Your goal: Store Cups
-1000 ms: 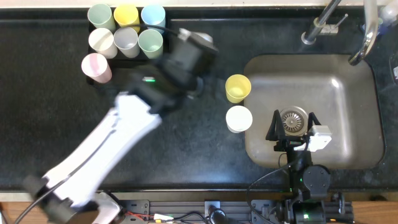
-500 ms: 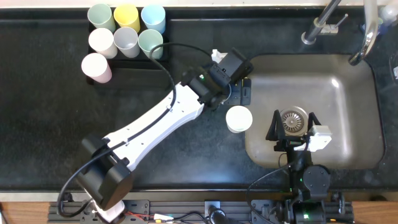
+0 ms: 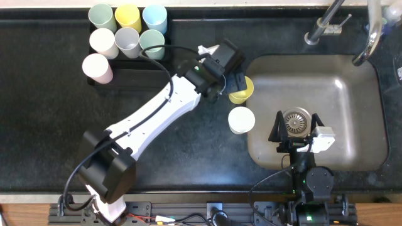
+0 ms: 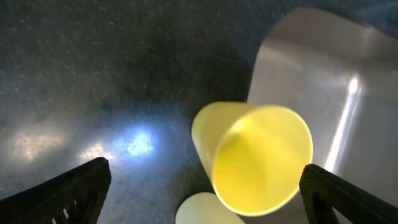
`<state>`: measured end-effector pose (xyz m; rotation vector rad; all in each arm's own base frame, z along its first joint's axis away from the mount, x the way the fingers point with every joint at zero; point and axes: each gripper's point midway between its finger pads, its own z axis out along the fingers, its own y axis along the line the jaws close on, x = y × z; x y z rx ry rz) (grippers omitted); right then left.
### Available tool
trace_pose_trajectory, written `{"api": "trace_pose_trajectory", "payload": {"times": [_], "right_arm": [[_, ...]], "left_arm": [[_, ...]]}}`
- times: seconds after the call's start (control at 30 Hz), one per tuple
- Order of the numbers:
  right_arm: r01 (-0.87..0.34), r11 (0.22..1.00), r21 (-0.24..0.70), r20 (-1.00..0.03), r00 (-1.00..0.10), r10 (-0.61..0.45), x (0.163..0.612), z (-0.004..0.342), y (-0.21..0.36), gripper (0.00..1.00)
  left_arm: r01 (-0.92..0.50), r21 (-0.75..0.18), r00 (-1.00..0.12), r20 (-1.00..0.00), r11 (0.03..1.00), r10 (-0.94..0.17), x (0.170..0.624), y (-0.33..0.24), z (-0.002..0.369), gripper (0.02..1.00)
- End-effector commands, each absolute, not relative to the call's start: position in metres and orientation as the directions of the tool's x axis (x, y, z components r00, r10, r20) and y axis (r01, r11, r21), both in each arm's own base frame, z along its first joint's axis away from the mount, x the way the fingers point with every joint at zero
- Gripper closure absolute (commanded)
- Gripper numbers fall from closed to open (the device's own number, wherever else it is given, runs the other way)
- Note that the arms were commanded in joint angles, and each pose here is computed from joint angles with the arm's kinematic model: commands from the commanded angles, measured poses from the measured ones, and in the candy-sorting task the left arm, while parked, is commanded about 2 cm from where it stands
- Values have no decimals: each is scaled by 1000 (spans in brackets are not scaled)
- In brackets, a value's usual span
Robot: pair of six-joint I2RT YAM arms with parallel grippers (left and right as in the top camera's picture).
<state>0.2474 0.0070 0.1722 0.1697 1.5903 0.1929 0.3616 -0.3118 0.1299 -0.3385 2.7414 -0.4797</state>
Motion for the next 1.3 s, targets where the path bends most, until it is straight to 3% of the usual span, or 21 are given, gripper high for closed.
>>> {"api": "trace_pose_trajectory", "payload": {"times": [0.03, 0.23, 0.53, 0.57, 0.63, 0.67, 0.7, 0.87, 1.07, 1.3], "right_arm": [[-7, 972, 235, -972, -29, 235, 248, 169, 6, 3], [-7, 972, 235, -972, -29, 235, 248, 169, 6, 1], [-7, 972, 235, -972, -29, 235, 248, 169, 6, 3], [-7, 972, 235, -972, -29, 235, 248, 169, 6, 3], [-7, 972, 235, -972, -29, 235, 248, 169, 6, 3], [-7, 972, 235, -972, -29, 235, 248, 169, 6, 3], [-7, 972, 235, -972, -29, 235, 248, 169, 6, 3], [-7, 972, 235, -972, -29, 235, 248, 169, 6, 3], [-7, 972, 235, -972, -29, 235, 248, 169, 6, 3], [-7, 972, 235, -972, -29, 235, 248, 169, 6, 5]], "left_arm": [[-230, -359, -911, -249, 905, -330, 367, -308, 115, 20], [-236, -352, -936, -167, 906, -309, 359, -317, 90, 20], [-249, -321, -940, -147, 914, -307, 356, -313, 78, 20], [-250, -317, -941, -144, 915, -307, 356, -313, 77, 62], [-251, -313, -941, -142, 916, -307, 356, -313, 74, 375], [-251, -312, -941, -143, 916, -307, 356, -313, 74, 838], [-252, -311, -940, -146, 916, -308, 356, -312, 74, 958], [-253, -311, -932, -177, 916, -317, 363, -311, 77, 982], [-269, -315, -894, -269, 910, -357, 380, -293, 124, 982], [-418, -304, -815, -291, 856, -501, 380, -200, 190, 982]]}}
